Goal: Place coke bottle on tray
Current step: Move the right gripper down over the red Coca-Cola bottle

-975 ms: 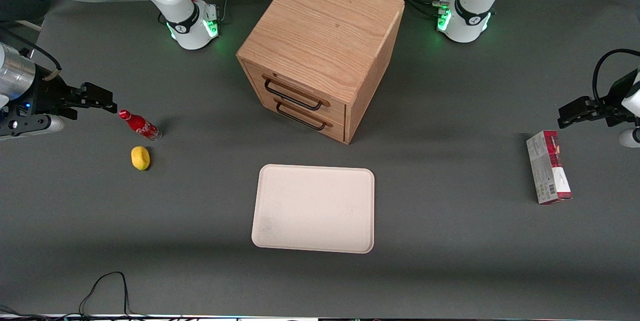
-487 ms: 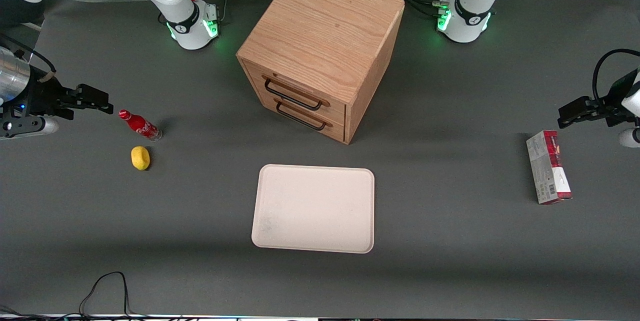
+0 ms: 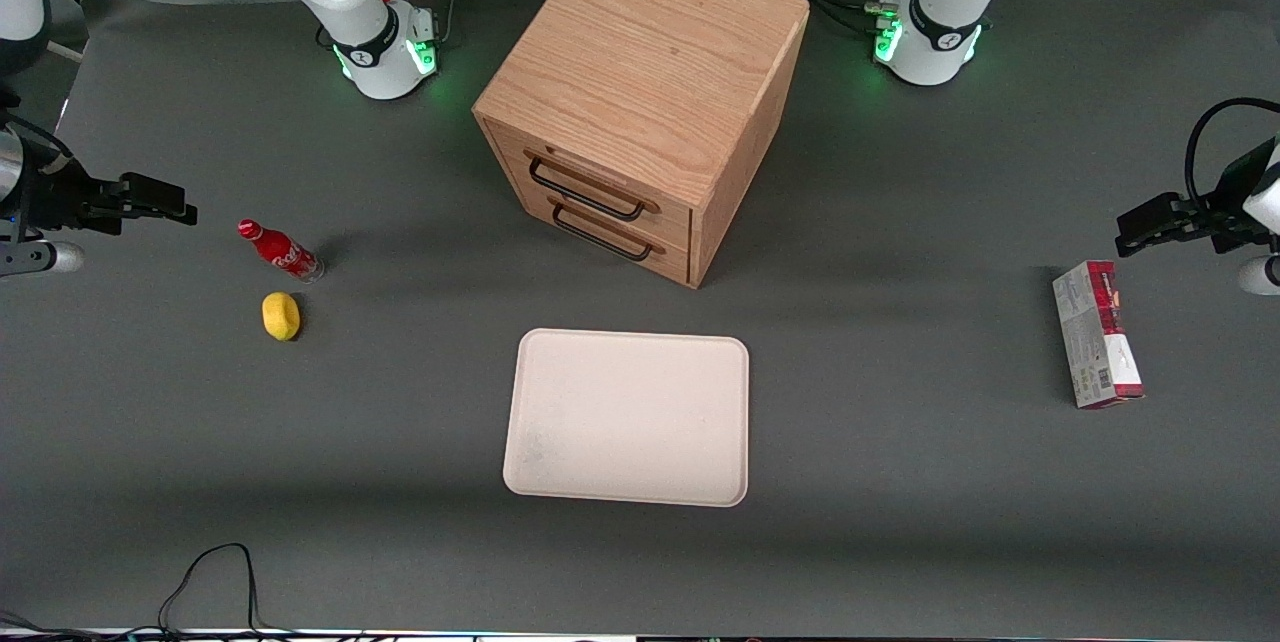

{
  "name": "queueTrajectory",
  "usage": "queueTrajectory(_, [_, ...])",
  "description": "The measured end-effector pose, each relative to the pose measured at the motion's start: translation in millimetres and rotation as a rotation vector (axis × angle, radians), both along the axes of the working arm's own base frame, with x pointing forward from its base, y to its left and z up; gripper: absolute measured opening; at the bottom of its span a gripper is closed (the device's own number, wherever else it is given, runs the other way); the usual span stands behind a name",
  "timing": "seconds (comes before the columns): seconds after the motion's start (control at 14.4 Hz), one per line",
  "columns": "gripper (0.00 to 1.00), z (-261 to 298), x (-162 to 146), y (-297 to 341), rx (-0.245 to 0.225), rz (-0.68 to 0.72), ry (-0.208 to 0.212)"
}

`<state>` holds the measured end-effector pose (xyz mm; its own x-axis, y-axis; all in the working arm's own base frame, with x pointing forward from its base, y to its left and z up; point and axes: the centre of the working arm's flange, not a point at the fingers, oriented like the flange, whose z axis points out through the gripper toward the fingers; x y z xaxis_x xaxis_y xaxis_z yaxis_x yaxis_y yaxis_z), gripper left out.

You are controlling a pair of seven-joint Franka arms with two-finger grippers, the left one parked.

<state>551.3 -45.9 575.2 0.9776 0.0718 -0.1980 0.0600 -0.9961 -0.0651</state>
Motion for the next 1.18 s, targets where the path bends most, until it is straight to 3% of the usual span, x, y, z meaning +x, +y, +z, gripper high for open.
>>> queueTrajectory(0.14, [1.00,10.0,-20.8,-23.8,-0.022,0.039,0.037])
queueTrajectory(0.49, [1.00,36.7,-85.9,-41.3,-0.016,0.040,-0.004])
queueTrajectory(0.91, [1.00,14.1,-87.9,-49.6,-0.023,0.031,0.013])
queueTrajectory(1.18, [1.00,-40.9,-81.2,-59.5,-0.028,0.024,-0.024])
